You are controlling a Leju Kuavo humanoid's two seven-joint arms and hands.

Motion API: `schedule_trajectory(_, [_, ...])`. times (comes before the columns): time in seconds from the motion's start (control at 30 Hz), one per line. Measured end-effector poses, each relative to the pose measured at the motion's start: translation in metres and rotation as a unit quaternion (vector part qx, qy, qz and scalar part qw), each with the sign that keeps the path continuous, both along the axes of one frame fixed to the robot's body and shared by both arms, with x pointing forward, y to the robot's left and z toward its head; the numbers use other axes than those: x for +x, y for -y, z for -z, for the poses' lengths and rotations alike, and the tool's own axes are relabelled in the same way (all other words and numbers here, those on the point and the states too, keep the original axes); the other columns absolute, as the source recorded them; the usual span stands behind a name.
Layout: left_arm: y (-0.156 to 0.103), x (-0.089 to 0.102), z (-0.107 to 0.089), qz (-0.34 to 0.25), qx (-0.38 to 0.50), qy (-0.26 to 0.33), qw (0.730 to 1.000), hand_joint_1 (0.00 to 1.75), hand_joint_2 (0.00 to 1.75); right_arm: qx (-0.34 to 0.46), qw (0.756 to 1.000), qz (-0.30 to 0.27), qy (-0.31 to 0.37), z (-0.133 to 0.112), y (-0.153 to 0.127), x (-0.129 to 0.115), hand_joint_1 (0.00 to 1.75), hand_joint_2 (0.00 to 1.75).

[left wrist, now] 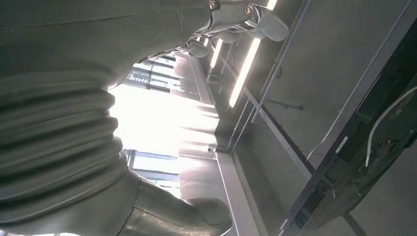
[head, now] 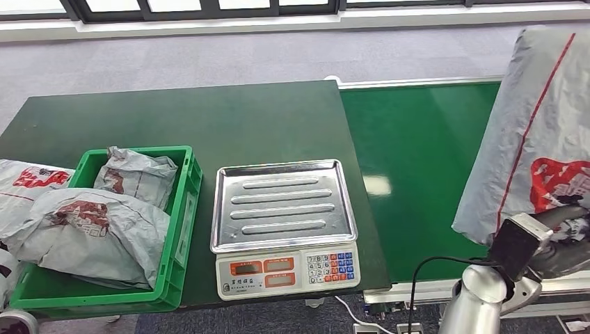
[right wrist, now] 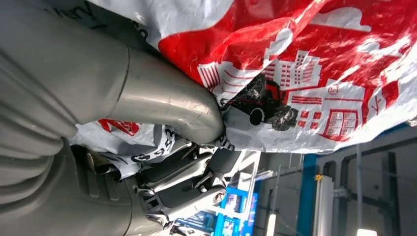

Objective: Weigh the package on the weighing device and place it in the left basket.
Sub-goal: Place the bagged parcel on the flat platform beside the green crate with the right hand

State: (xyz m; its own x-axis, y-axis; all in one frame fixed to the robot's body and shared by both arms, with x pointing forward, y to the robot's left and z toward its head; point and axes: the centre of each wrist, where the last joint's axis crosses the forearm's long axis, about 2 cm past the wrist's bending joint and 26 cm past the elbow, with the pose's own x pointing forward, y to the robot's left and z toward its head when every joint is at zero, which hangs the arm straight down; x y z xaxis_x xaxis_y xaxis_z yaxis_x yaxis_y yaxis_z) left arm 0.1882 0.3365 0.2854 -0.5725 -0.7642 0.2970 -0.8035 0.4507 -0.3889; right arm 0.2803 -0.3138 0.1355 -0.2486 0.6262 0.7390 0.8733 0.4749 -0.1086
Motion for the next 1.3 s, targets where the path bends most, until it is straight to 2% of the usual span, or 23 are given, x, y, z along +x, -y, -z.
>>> schedule_trajectory(0.1, [0.001,0.002,0.001,0.002,0.001,-0.003,1.0,0.0,1.75,-0.015,0.991,-0.119,-0.06,0.003,-0.057,0.028,1.75,1.75])
schedule_trajectory(0.2, [0.006,0.008,0.003,0.012,0.003,-0.011,1.0,0.0,1.75,-0.019,0.963,-0.241,-0.116,0.005,-0.132,0.048,1.75,1.75])
schedule_trajectory(0.27, [0.009,0.011,0.004,0.019,0.004,-0.015,1.0,0.0,1.75,-0.002,0.945,-0.296,-0.142,0.007,-0.166,0.052,1.75,1.75])
schedule_trajectory(0.4, [0.012,0.014,0.005,0.023,0.005,-0.019,1.0,0.0,1.75,0.009,0.929,-0.331,-0.162,0.011,-0.186,0.053,1.75,1.75])
schedule_trajectory(0.5, [0.016,0.021,0.01,0.039,-0.001,-0.028,0.999,0.0,1.75,0.002,0.894,-0.391,-0.22,0.032,-0.215,0.049,1.75,1.75])
schedule_trajectory(0.53, [0.018,0.023,0.011,0.044,-0.003,-0.03,0.999,0.0,1.75,-0.003,0.886,-0.4,-0.234,0.038,-0.218,0.048,1.75,1.75])
schedule_trajectory(0.7, [0.02,0.027,0.014,0.052,-0.005,-0.037,0.998,0.0,1.75,-0.006,0.878,-0.401,-0.26,0.049,-0.218,0.044,1.75,1.75])
schedule_trajectory(0.83, [0.022,0.029,0.016,0.057,-0.006,-0.041,0.998,0.0,1.75,0.005,0.866,-0.406,-0.292,0.054,-0.218,0.042,0.0,1.75])
schedule_trajectory(1.03, [0.023,0.031,0.017,0.058,-0.004,-0.045,0.997,0.0,1.75,0.027,0.841,-0.415,-0.347,0.062,-0.215,0.04,0.0,1.75])
schedule_trajectory(1.3, [0.024,0.033,0.021,0.052,0.006,-0.06,0.997,0.0,1.75,0.033,0.826,-0.436,-0.357,0.07,-0.204,0.038,0.0,1.75])
